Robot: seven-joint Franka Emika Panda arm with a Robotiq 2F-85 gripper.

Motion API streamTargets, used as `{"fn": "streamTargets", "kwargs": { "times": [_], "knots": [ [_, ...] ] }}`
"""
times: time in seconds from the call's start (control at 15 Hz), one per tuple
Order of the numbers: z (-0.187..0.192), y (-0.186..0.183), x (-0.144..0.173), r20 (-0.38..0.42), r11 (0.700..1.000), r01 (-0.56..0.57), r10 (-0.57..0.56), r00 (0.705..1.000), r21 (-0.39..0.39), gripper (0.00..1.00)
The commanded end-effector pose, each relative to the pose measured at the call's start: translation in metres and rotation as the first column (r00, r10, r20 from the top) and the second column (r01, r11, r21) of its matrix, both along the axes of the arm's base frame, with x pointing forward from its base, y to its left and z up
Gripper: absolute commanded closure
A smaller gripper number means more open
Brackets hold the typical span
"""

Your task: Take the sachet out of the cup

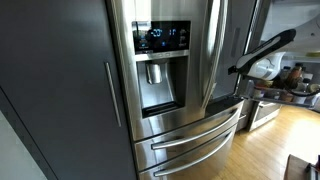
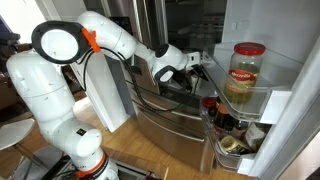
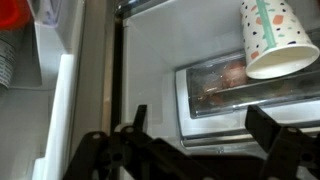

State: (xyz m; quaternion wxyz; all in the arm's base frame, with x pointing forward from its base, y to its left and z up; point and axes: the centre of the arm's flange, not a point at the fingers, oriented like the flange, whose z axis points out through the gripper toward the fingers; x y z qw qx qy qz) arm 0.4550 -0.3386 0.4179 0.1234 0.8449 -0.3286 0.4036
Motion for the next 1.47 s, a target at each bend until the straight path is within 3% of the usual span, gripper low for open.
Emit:
{"fn": "streamTargets", "kwargs": {
  "times": [0.0,0.27,0.8,1.2,1.4],
  "knots": [
    [0.035,0.048,0.011,-0.069,0.999,0.004,0.000,0.998,0.052,0.00],
    [0.049,0.060,0.011,-0.103,0.993,-0.009,0.021,0.994,0.116,0.00],
    [0.102,0.083,0.021,-0.175,0.992,-0.016,0.038,0.984,0.125,0.00],
    [0.143,0.110,0.019,-0.174,0.989,-0.010,0.036,0.984,0.148,0.00],
    [0.155,0.102,0.018,-0.159,0.983,0.017,0.013,0.987,0.184,0.00]
  ]
}}
